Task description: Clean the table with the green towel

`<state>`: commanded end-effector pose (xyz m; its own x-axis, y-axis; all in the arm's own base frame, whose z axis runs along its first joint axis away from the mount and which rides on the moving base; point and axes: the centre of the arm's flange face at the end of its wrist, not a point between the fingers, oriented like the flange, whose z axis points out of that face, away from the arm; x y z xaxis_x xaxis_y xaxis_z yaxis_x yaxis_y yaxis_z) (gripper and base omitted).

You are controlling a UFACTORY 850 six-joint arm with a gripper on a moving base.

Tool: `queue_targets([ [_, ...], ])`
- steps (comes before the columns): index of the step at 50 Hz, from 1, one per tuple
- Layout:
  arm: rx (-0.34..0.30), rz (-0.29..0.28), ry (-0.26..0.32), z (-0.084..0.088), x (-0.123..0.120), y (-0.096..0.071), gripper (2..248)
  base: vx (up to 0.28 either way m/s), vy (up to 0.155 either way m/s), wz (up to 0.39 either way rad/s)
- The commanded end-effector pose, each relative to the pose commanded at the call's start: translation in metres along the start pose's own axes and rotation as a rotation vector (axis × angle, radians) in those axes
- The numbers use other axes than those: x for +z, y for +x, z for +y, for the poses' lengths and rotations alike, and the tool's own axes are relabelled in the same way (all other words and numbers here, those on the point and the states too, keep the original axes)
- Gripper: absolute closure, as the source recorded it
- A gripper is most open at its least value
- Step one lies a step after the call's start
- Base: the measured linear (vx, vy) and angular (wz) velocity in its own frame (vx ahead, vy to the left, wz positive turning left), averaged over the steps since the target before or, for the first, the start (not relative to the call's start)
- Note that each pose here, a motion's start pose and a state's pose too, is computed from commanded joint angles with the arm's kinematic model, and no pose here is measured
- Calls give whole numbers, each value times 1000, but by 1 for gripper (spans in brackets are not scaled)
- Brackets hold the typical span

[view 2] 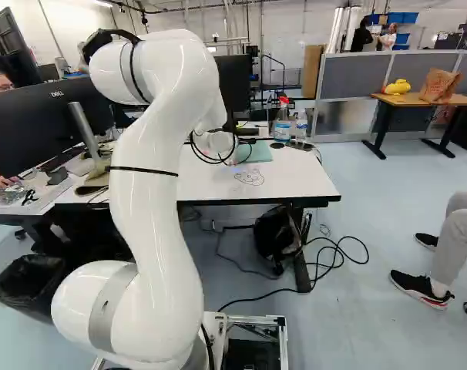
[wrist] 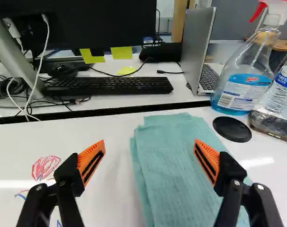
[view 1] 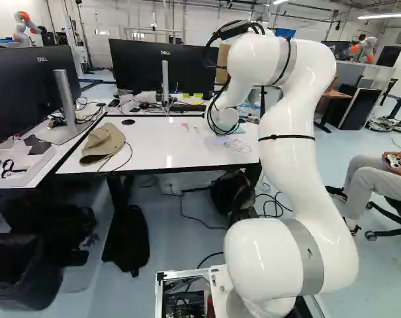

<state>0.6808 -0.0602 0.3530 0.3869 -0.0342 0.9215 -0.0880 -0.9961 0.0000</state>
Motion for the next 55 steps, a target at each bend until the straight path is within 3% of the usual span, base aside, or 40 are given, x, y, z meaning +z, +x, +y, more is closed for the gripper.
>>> queue_targets([
  [55,36,-217,-66,51,8,-18,3,0,0,0],
])
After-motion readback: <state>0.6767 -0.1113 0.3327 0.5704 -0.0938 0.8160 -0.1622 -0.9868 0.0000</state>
